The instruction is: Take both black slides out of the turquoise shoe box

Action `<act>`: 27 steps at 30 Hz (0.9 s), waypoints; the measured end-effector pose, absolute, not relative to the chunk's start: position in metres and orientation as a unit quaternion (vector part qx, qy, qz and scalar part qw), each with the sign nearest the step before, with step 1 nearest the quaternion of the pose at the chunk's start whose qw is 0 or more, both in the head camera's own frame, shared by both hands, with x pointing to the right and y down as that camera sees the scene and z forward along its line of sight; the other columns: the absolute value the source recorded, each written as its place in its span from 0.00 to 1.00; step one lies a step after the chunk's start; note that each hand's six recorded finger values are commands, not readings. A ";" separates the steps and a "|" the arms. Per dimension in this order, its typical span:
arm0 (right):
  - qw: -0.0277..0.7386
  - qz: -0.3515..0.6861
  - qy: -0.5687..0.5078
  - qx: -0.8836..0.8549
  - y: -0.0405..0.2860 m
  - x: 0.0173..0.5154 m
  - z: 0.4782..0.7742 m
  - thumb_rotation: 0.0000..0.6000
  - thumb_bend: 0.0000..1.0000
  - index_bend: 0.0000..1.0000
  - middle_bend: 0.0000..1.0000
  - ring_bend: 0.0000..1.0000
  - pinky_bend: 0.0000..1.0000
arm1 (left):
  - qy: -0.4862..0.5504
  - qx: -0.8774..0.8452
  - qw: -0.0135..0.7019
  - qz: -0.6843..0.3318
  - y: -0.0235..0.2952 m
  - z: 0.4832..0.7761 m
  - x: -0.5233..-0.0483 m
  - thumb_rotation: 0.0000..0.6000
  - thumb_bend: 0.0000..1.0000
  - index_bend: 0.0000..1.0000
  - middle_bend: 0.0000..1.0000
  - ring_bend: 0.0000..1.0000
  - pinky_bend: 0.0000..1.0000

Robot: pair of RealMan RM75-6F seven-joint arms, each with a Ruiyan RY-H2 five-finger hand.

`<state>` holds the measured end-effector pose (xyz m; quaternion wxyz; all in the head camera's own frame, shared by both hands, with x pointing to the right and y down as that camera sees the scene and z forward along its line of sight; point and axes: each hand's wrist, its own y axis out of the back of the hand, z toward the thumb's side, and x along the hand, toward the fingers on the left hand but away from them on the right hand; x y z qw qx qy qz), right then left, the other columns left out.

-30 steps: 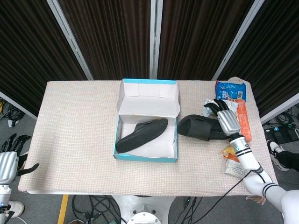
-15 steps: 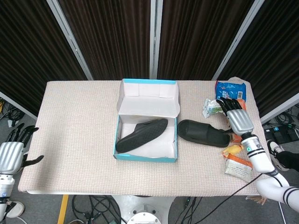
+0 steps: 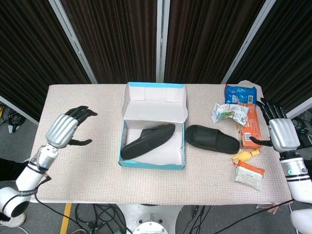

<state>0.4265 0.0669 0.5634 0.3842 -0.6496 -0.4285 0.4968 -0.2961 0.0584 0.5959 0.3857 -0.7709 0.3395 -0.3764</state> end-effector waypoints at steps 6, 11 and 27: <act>0.379 0.501 -0.427 -0.651 0.073 0.431 0.565 1.00 0.00 0.00 0.00 0.00 0.00 | 0.288 -0.815 0.341 -0.369 0.048 0.625 -0.224 1.00 0.03 0.24 0.25 0.17 0.30; 0.377 0.498 -0.426 -0.654 0.074 0.431 0.568 1.00 0.00 0.00 0.00 0.00 0.00 | 0.274 -0.836 0.311 -0.361 0.058 0.641 -0.181 1.00 0.03 0.24 0.25 0.17 0.32; 0.367 0.499 -0.428 -0.658 0.073 0.435 0.575 1.00 0.00 0.00 0.00 0.00 0.00 | 0.267 -0.826 0.238 -0.436 0.078 0.695 -0.153 1.00 0.03 0.24 0.25 0.23 0.42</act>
